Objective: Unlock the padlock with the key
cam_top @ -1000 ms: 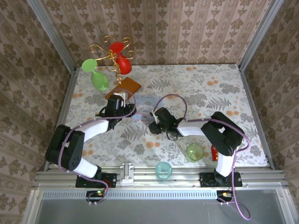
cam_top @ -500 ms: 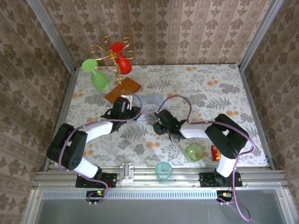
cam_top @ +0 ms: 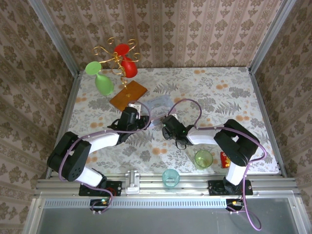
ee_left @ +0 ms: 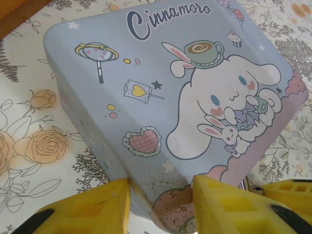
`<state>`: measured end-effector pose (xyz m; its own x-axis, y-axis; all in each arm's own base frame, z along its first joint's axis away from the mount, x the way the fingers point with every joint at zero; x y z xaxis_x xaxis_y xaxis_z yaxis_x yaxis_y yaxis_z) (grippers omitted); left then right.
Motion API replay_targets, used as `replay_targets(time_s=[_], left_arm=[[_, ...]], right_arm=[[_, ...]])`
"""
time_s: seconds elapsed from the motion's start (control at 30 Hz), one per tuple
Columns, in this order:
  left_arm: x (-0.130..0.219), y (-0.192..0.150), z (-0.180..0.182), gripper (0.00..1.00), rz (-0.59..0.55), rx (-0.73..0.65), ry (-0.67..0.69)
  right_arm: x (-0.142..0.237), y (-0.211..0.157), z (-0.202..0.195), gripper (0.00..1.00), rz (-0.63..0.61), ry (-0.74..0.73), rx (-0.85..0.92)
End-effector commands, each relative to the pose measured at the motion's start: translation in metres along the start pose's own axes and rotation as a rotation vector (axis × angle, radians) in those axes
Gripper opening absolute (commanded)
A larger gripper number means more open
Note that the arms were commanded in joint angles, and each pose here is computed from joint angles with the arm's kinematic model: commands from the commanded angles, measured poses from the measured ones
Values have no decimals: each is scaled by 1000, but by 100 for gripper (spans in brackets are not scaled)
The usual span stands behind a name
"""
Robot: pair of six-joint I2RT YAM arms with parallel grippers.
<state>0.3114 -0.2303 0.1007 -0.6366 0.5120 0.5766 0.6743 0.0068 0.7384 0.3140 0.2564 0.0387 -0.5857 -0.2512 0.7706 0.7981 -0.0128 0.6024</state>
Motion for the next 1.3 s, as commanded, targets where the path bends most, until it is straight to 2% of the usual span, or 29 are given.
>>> replay_targets(time_s=[0.0, 0.2, 0.43, 0.63, 0.8, 0.9, 1.13, 1.2, 1.27], left_arm=[[0, -34, 11, 37, 102, 21, 36], [-4, -33, 14, 37, 110, 15, 39], [-3, -33, 18, 37, 89, 48, 33], [-5, -32, 17, 36, 88, 50, 23], [-2, -28, 15, 36, 78, 40, 18], [6, -15, 7, 36, 52, 32, 4], [46, 51, -28, 40, -77, -67, -17], [45, 68, -39, 43, -114, -91, -47], [27, 79, -56, 42, -78, -117, -131]], right_arm=[[-3, -9, -36, 20, 41, -150, -72], [-8, -23, -48, 21, 67, -188, -91], [-2, -22, -57, 20, 58, -199, -155], [5, -11, -61, 20, 1, -217, -170], [1, 1, -49, 19, -13, -177, -194], [0, 10, -39, 19, -25, -143, -213], [0, 8, -38, 19, -25, -127, -233], [1, 8, -37, 19, -27, -123, -235], [1, 8, -36, 19, -27, -115, -238]])
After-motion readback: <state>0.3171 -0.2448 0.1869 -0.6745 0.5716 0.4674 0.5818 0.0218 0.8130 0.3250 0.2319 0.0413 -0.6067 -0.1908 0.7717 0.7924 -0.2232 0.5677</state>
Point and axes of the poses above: each hand's point on the last joint's axis, 136 mm out from that joint toward the fingers, its own x axis back along the fingers, its own z axis along the line the jaws close on, y = z × x, the point moved 2 cm from there along x, back along the fingers, and after that the axes turned 3 degrees about -x, right-handed, at the moved point
